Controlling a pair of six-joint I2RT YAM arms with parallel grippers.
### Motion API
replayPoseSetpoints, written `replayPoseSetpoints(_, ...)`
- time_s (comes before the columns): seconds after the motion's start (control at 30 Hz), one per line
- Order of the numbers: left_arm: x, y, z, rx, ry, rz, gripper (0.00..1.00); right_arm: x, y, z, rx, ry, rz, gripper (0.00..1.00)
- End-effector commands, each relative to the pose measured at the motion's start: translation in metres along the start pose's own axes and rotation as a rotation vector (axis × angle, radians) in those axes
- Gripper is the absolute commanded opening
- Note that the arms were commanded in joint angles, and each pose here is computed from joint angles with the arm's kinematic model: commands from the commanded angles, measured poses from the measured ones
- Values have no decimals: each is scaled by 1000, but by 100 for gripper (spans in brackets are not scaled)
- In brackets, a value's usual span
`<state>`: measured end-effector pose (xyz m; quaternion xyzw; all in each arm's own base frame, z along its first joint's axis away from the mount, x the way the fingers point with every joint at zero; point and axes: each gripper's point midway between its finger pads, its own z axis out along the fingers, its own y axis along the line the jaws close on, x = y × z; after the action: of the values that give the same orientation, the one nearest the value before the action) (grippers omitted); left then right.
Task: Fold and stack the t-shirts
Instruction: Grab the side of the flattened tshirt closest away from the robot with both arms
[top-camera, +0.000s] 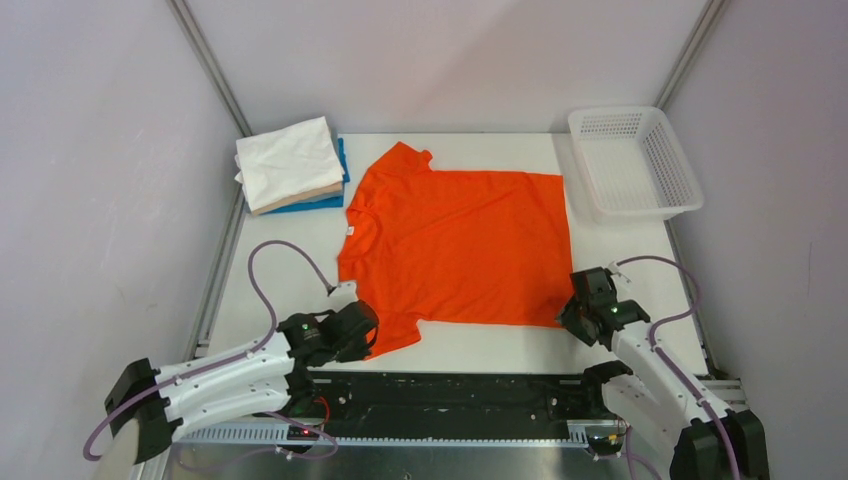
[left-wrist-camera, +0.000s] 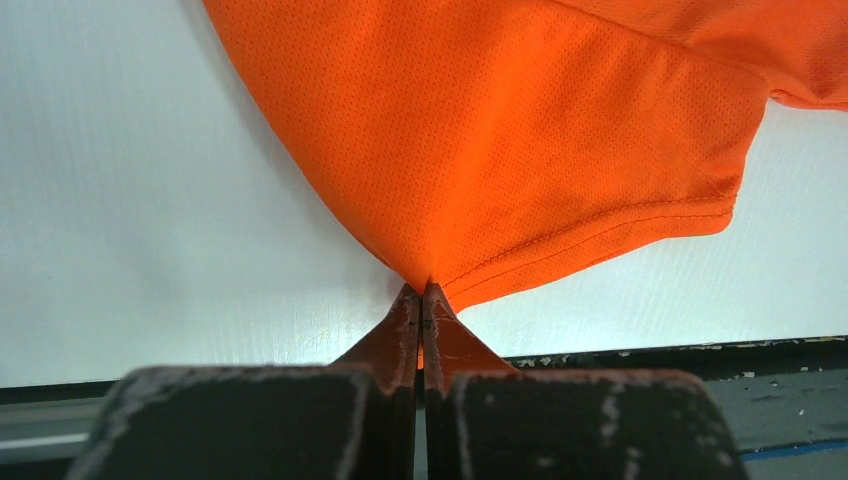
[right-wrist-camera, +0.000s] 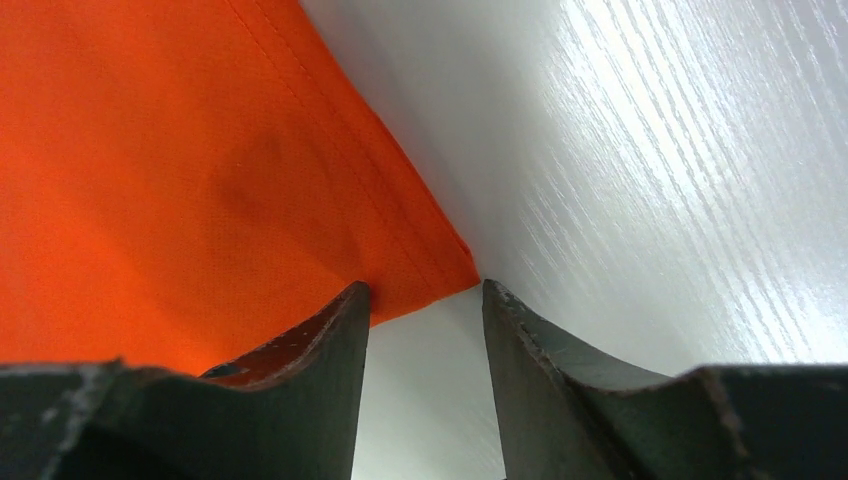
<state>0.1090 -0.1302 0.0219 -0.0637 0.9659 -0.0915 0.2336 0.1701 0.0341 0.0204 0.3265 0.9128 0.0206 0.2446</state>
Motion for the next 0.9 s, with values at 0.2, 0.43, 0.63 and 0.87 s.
replayPoseSetpoints(0.2, 10, -3, -3, 43, 39, 4, 0, -3, -4, 8, 11, -39, 71, 35)
replayPoseSetpoints(0.43, 23, -11, -11, 151, 91, -29, 0, 1, -2, -3, -29, -40, 108, 5)
replayPoseSetpoints(0.63, 42, -23, -24, 282, 164, -65, 0, 13, 1, -24, -74, -22, 136, 4)
replayPoseSetpoints(0.87, 24, -37, -40, 360, 88, -67, 0, 14, 7, -28, -97, -24, 113, 5)
